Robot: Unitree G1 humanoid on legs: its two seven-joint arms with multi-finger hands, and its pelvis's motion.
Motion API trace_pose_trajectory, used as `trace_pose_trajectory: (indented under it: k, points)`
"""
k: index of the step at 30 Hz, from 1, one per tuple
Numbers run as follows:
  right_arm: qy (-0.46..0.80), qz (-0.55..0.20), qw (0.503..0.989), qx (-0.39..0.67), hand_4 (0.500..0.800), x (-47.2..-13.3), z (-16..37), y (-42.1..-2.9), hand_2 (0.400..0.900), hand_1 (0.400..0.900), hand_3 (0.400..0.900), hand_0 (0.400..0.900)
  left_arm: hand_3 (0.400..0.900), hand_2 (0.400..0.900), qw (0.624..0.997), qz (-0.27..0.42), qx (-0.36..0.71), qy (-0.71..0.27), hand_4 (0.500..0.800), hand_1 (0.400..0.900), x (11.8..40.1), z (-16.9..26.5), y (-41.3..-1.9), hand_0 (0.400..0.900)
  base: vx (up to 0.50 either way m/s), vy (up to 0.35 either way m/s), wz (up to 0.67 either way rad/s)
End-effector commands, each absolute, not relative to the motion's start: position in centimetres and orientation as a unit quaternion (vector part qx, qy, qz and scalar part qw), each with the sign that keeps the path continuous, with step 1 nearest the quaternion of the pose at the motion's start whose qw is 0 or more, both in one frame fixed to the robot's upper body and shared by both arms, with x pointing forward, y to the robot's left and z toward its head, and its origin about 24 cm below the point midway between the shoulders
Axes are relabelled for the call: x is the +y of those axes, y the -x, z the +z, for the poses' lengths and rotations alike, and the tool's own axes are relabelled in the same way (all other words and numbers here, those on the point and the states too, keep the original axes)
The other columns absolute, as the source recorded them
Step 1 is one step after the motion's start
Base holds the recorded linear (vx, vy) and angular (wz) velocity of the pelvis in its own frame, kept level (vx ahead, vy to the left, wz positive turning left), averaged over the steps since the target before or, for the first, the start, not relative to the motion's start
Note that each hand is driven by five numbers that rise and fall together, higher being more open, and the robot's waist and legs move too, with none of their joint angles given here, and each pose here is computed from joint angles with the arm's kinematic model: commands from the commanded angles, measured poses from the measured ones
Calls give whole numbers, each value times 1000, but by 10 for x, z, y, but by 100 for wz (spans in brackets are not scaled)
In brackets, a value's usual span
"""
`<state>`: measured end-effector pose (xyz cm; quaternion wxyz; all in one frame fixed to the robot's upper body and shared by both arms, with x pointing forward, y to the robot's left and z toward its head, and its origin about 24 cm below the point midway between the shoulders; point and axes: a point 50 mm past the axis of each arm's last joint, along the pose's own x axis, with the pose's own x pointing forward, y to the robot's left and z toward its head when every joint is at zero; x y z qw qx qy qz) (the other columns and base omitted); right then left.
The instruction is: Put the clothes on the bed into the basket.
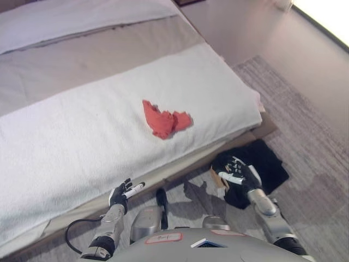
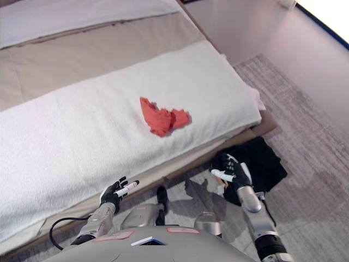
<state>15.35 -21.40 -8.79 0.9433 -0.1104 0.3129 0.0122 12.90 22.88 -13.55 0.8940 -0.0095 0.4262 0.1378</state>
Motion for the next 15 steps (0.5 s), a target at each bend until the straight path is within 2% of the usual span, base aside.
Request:
trace_pose_trajectory:
  k: [1, 3, 7, 8, 9, 15]
  points:
    - [128, 23, 971, 202, 800, -215, -51, -197, 900, 900, 900, 900, 900, 900, 921, 140, 362, -28, 800, 900, 250, -114, -149, 900, 392, 430, 8]
    - [131, 22, 973, 191, 800, -212, -47, -199, 900, 900, 900, 900, 900, 900, 922, 143, 358, -43, 800, 900, 255, -111, -154, 900, 365, 305, 20]
    - [192, -2, 969, 157, 800, -223, -32, -205, 900, 900, 900, 900, 900, 900, 930, 144, 335, -41, 800, 900, 253, -104, -168, 900, 256, 69, 34]
    - [192, -2, 969, 157, 800, -223, -32, -205, 900, 900, 900, 900, 900, 900, 930, 144, 335, -41, 800, 900, 253, -104, -168, 900, 289, -94, 49]
    - [264, -27, 956, 129, 800, -236, -20, -211, 900, 900, 900, 900, 900, 900, 934, 142, 323, -49, 800, 900, 250, -101, -175, 900, 280, -139, 46]
    - [354, -60, 928, 102, 800, -256, -1, -223, 900, 900, 900, 900, 900, 900, 937, 142, 315, -57, 800, 900, 249, -99, -176, 900, 246, -143, 50]
